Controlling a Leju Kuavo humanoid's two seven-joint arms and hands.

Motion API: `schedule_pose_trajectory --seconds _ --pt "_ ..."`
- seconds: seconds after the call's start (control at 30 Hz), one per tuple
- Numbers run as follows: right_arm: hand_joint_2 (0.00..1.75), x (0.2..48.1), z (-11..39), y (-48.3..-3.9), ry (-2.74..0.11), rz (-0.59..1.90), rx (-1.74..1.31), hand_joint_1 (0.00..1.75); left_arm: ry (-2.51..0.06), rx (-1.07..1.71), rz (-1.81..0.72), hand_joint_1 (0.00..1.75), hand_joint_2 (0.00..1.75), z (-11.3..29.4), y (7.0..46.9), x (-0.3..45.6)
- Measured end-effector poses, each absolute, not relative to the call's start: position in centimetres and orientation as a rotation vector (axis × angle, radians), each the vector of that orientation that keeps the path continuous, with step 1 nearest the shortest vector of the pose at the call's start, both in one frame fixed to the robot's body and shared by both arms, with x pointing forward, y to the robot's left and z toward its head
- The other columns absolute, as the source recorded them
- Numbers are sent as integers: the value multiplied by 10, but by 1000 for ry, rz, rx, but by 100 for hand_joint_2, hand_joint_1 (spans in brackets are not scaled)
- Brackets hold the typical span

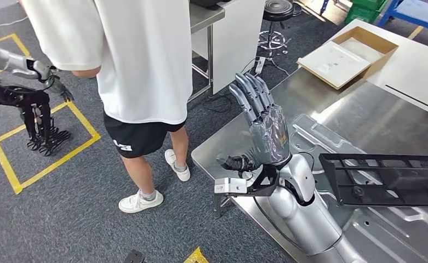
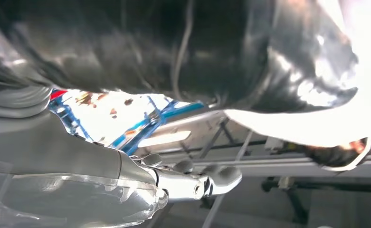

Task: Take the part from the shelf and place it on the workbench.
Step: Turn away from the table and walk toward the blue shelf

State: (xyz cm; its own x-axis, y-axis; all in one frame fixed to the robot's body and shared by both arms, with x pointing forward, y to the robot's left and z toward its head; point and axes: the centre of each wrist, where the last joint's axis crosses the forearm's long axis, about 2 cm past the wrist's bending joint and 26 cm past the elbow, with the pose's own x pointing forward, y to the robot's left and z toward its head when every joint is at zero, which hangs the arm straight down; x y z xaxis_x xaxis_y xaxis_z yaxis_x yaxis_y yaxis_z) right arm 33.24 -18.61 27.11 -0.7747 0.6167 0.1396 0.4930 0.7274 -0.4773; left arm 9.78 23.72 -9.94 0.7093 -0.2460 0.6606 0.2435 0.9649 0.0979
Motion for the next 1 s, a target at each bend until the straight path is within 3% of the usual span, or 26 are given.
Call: schedule_pose_trajectory --seconds 1.0 --pt "0 332 261 -182 -2627 644 -850 0 -714 7 -228 0 0 -102 238 84"
